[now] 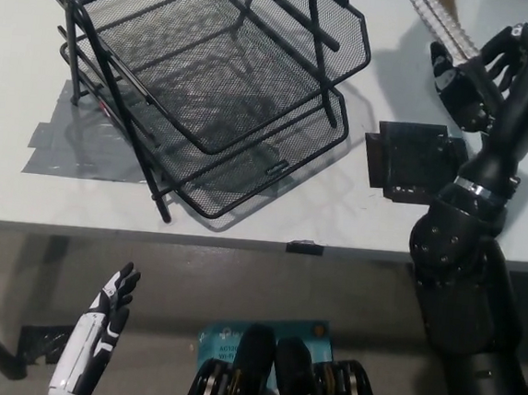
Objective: A person hands a notebook to the robot and the robot grabs it with its right hand and places it in the file tray kept in the centre of the desk infront of it.
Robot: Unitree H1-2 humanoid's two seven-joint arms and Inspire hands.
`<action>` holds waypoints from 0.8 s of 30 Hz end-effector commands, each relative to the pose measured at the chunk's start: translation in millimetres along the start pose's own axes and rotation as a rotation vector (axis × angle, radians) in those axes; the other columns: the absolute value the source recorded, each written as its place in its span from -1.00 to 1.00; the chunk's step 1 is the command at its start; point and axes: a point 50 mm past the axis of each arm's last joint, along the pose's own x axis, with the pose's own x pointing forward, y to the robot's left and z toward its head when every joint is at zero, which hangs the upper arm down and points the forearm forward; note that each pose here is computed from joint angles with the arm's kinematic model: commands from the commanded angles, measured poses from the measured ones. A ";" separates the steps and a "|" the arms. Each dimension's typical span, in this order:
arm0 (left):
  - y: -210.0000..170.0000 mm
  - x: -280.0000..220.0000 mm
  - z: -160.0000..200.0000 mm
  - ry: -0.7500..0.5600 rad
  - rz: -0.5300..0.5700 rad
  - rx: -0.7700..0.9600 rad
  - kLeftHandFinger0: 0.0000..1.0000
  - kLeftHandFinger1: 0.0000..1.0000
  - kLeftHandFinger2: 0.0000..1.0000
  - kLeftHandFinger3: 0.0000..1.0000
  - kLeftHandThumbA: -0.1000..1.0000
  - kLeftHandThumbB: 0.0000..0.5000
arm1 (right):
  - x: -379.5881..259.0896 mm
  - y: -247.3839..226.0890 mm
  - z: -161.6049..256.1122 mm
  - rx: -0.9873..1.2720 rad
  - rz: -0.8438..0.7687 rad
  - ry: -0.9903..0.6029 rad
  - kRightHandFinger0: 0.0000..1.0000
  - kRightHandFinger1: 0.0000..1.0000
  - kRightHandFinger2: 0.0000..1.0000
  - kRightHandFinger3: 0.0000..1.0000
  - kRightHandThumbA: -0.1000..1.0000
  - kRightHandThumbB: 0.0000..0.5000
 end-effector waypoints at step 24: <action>3.0 0.9 7.9 -0.058 0.005 0.007 1.00 1.00 1.00 1.00 1.00 0.51 | 65.8 -22.0 120.1 0.118 -0.133 -0.491 -1.00 -1.00 -1.00 -1.00 0.61 -1.00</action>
